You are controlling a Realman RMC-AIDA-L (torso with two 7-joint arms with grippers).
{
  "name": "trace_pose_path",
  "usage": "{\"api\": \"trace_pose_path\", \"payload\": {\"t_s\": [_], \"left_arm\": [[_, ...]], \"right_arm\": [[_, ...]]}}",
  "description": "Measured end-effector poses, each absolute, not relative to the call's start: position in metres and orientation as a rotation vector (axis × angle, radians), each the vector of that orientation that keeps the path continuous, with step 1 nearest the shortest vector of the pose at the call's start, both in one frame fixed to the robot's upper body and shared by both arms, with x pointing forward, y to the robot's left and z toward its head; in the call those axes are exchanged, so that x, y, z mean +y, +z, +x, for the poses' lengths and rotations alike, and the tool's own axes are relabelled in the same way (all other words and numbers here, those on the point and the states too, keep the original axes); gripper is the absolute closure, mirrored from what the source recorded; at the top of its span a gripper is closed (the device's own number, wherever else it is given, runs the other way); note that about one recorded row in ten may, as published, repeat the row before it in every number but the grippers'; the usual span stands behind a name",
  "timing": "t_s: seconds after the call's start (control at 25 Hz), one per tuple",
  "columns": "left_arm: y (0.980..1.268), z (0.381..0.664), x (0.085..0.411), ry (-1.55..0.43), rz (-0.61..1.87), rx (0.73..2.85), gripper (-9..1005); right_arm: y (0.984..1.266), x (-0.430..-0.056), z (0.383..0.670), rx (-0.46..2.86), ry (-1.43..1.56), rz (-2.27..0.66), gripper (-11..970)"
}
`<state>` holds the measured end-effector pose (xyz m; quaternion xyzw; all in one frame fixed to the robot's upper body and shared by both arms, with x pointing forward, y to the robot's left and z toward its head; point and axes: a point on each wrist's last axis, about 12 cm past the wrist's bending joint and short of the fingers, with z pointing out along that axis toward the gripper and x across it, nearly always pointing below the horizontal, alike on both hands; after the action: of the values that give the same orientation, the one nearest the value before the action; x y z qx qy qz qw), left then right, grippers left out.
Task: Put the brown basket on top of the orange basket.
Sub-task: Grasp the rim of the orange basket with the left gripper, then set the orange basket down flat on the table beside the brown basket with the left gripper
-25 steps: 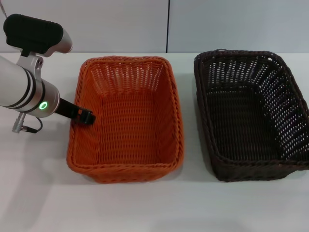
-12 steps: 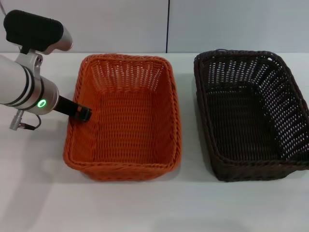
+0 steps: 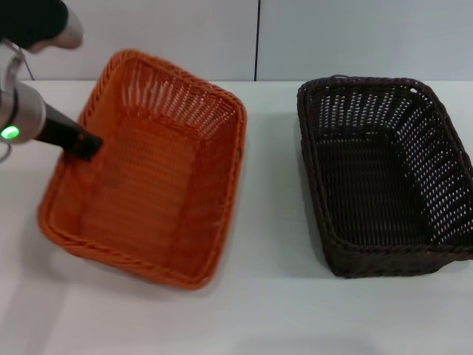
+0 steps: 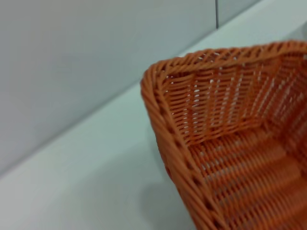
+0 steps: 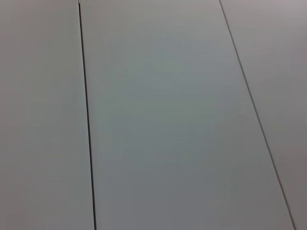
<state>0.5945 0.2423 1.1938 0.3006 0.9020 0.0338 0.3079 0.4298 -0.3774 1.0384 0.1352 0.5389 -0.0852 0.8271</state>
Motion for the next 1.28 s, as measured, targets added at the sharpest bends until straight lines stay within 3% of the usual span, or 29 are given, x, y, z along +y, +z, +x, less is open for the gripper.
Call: {"api": "trace_pose_path", "payload": {"t_s": [0.08, 0.2, 0.32, 0.4, 0.72, 0.76, 1.0, 1.28], "left_arm": [[1.194, 0.594, 0.242, 0.089, 0.795, 2.385, 795], [1.230, 0.582, 0.246, 0.184, 0.933, 2.279, 805], [1.235, 0.580, 0.245, 0.198, 0.962, 2.266, 814], [1.263, 0.569, 0.237, 0.262, 1.112, 2.171, 820], [1.271, 0.565, 0.235, 0.289, 1.154, 2.139, 838], [1.292, 0.555, 0.223, 0.361, 1.315, 2.004, 838], [1.277, 0.559, 0.200, 0.375, 1.600, 1.911, 840], [1.265, 0.560, 0.179, 0.360, 1.750, 1.851, 842]], "right_arm": [[1.039, -0.378, 0.430, 1.143, -0.182, 0.287, 299], [1.040, -0.378, 0.430, 1.131, -0.183, 0.283, 299], [1.041, -0.378, 0.430, 1.122, -0.181, 0.281, 299], [1.043, -0.377, 0.428, 1.101, -0.175, 0.277, 299], [1.045, -0.374, 0.422, 1.067, -0.174, 0.267, 299], [1.045, -0.374, 0.420, 1.066, -0.176, 0.268, 299], [1.044, -0.375, 0.413, 1.063, -0.191, 0.279, 298], [1.043, -0.373, 0.410, 1.068, -0.185, 0.278, 299]]}}
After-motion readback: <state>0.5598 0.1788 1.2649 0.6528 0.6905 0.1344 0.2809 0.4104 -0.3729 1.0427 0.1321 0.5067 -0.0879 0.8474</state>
